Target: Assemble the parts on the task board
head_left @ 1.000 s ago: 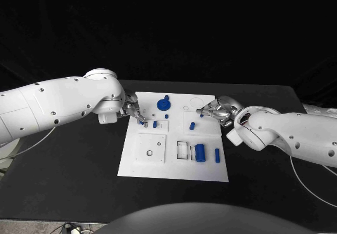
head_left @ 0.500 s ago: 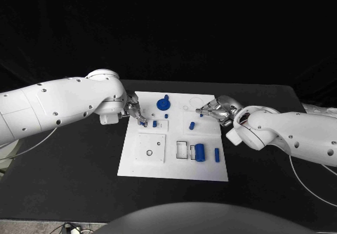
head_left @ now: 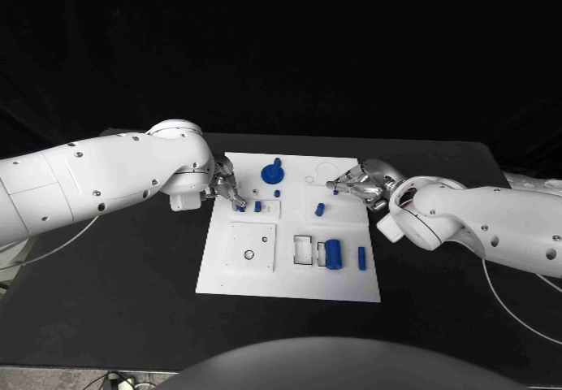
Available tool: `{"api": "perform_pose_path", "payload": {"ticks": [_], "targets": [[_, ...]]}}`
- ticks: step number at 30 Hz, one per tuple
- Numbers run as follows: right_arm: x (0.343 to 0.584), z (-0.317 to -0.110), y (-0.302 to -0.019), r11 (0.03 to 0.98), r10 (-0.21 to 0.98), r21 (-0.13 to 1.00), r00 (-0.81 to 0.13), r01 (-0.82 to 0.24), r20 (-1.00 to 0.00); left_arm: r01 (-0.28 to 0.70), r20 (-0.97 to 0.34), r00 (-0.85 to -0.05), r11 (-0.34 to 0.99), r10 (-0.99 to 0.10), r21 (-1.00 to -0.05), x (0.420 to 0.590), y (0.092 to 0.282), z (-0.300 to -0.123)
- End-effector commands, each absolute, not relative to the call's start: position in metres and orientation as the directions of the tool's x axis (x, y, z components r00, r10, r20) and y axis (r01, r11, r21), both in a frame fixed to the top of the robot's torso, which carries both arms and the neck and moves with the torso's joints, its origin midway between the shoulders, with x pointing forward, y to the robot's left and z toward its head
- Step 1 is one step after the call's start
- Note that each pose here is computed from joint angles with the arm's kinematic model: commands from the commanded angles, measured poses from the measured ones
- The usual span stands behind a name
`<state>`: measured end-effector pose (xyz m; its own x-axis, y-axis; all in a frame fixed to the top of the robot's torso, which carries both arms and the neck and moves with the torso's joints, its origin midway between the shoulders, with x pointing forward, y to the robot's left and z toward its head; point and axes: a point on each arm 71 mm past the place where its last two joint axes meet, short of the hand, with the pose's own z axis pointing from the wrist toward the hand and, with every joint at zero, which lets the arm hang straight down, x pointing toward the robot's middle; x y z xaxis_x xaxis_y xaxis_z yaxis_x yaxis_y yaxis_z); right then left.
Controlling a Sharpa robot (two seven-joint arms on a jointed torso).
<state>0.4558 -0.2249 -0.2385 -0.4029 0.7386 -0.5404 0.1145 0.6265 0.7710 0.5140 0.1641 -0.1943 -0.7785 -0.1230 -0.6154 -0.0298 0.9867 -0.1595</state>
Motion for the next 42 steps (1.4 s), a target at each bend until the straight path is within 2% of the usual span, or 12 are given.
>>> {"api": "perform_pose_path", "payload": {"ticks": [1,42], "targets": [[0.455,-0.2389,-0.2237,0.629,0.732,0.769,-0.414,0.109,-0.541,-0.053,-0.626,-0.769,0.989,-0.129,-0.138,0.5134,0.1649,-0.1943],[0.4544,-0.2385,-0.2238,0.628,0.733,0.77,-0.413,0.108,-0.54,-0.073,-0.644,-0.754,0.991,-0.128,-0.113,0.5148,0.1675,-0.1981]]}}
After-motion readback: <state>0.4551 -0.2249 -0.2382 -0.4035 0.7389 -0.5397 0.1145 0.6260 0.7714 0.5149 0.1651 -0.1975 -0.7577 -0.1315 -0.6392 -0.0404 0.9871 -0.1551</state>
